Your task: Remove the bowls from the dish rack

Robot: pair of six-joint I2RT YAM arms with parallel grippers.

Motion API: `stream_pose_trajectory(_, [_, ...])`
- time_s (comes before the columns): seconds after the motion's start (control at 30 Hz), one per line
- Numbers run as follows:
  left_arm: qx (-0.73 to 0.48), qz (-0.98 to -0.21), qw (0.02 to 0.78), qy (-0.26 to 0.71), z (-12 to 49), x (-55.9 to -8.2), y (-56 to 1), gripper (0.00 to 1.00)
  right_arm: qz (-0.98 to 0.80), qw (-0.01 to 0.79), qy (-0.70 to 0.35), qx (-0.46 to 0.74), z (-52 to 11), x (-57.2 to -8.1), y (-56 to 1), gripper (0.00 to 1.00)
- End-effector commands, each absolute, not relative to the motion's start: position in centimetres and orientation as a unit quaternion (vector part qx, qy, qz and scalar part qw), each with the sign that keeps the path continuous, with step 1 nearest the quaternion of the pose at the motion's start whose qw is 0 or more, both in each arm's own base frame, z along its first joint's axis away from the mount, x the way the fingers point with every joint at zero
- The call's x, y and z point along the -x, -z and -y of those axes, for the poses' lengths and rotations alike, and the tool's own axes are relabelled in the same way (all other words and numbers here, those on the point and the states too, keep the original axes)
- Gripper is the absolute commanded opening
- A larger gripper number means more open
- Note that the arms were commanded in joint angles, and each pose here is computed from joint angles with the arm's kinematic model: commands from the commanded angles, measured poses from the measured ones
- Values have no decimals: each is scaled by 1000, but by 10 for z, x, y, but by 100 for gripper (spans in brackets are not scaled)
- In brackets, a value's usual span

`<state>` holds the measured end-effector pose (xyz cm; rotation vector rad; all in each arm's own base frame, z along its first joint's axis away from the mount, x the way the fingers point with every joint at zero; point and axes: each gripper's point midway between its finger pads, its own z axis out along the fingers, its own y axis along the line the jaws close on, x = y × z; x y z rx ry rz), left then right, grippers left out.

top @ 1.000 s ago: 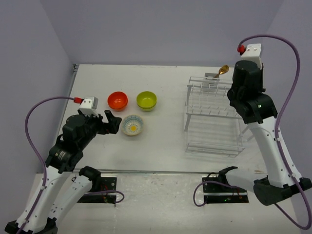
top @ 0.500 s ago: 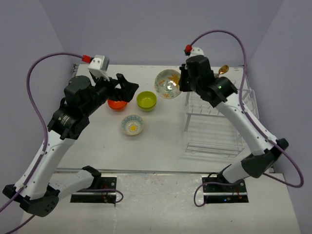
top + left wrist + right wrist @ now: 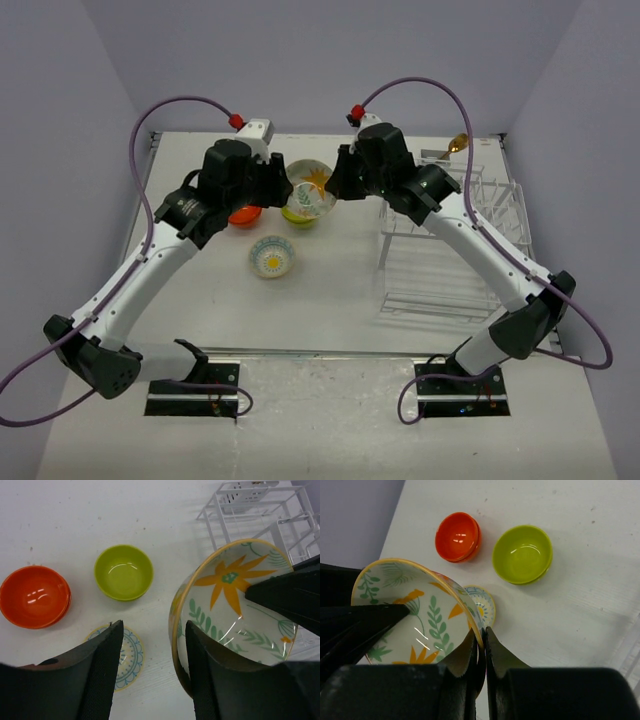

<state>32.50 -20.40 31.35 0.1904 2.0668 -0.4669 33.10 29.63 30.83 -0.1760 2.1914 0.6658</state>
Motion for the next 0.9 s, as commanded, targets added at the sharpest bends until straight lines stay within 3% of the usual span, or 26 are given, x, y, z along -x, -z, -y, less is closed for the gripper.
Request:
stream_pose_trajectory(0.0, [-88, -845, 488, 200, 207, -322, -314, 52, -821, 445, -351, 66, -314, -326, -360, 0])
stream_pose_trajectory(0.03, [-87, -847, 486, 197, 206, -323, -311, 42, -820, 446, -352, 65, -315, -327, -362, 0])
stream_pose_trajectory(0.07, [-84, -849, 485, 192, 205, -324, -307, 17, -821, 447, -350, 63, -315, -327, -361, 0])
stream_pose_trajectory(0.1, [-79, -850, 487, 186, 202, -325, -307, 3, -821, 447, -349, 62, -314, -328, -360, 0])
stream_pose_trajectory(0.27, [-46, -861, 489, 132, 182, -331, -287, 0, -816, 449, -359, 59, -314, -325, -359, 0])
stream_pose_trajectory(0.3, [-37, -862, 492, 120, 177, -333, -284, 0, -819, 441, -361, 63, -316, -323, -353, 5])
stream_pose_trajectory(0.33, [-30, -863, 492, 116, 174, -333, -279, 0, -820, 439, -361, 64, -315, -322, -352, 49])
stream_pose_trajectory(0.37, [-21, -868, 484, 110, 171, -329, -265, 0, -821, 439, -359, 63, -312, -319, -352, 73])
stream_pose_trajectory(0.43, [-4, -873, 475, 107, 164, -326, -243, 0, -827, 447, -337, 49, -297, -315, -347, 99])
stream_pose_trajectory(0.63, [29, -901, 415, 119, 146, -318, -168, 0, -829, 490, -268, 15, -241, -300, -331, 99])
stream_pose_trajectory(0.87, [44, -913, 376, 151, 135, -311, -126, 0, -823, 504, -259, 30, -211, -268, -323, 99])
